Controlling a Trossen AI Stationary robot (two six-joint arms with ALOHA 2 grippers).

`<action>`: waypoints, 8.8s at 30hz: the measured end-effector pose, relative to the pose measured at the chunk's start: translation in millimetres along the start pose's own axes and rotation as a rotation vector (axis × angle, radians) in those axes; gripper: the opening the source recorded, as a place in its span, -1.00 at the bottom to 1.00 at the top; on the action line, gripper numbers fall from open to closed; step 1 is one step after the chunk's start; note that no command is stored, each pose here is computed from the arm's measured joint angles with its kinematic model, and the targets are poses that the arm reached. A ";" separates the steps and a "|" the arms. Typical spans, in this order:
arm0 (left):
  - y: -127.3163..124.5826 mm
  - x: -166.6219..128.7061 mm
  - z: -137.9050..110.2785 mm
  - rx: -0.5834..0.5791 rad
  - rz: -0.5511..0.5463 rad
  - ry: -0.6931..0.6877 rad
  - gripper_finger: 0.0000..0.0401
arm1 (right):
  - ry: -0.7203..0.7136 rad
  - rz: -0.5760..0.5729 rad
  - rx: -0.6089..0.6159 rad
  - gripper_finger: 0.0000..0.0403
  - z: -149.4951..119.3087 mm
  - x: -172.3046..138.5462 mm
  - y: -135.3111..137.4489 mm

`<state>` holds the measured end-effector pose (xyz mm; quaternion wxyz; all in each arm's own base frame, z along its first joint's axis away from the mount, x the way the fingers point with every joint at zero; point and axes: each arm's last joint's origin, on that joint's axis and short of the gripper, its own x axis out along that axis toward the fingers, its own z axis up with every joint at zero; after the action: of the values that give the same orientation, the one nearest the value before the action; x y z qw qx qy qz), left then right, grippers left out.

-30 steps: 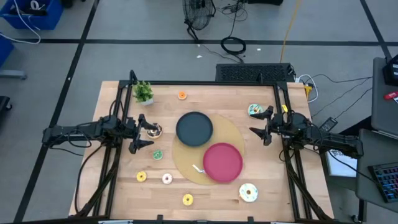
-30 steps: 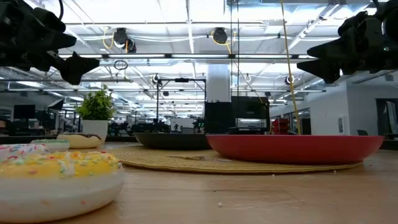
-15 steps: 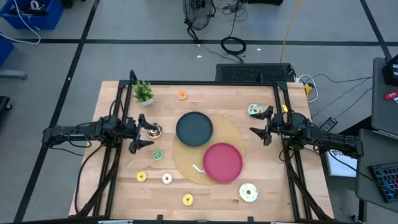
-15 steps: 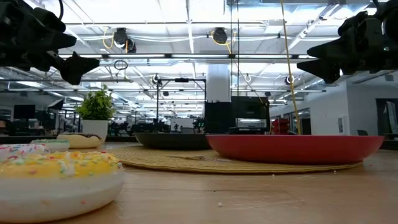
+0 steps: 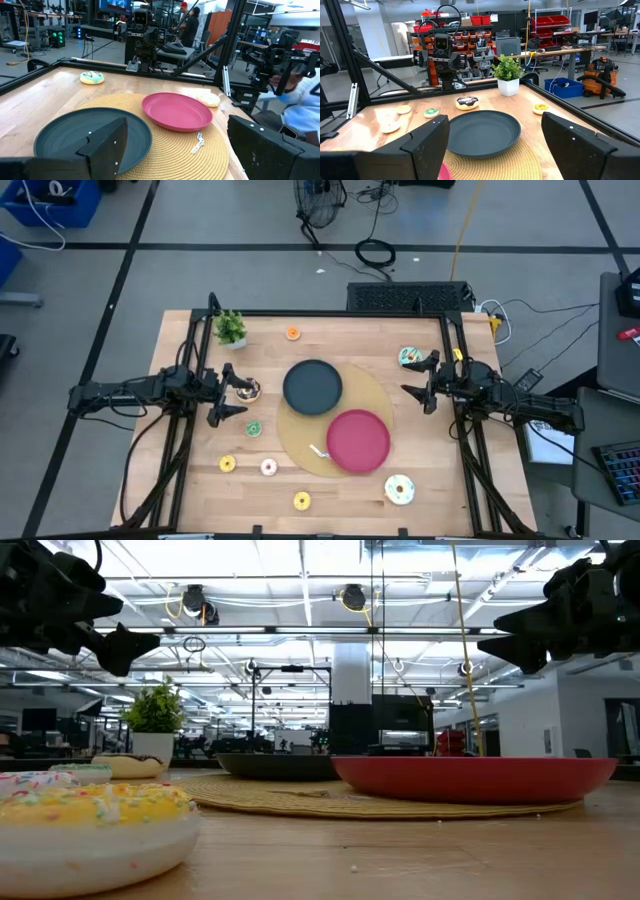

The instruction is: Pick & Place donuts

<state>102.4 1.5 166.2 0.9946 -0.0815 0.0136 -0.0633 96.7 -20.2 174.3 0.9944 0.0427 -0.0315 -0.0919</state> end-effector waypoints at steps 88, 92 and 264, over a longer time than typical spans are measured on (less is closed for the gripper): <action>0.5 0.0 0.0 0.000 0.018 -0.003 0.67 | 1.247 -0.784 0.230 0.69 -29.3 67.9 -104.5; 0.5 0.0 0.0 0.000 0.018 -0.003 0.67 | 1.230 -0.747 0.256 0.65 -31.3 68.5 -103.5; 0.6 0.0 -0.5 -0.001 0.019 0.003 0.67 | 0.660 0.735 0.233 0.58 17.3 95.3 142.6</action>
<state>102.5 2.1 165.5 0.9950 -0.0818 0.0159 -0.0541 214.7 100.5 209.7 0.9065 0.1660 0.2616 0.2868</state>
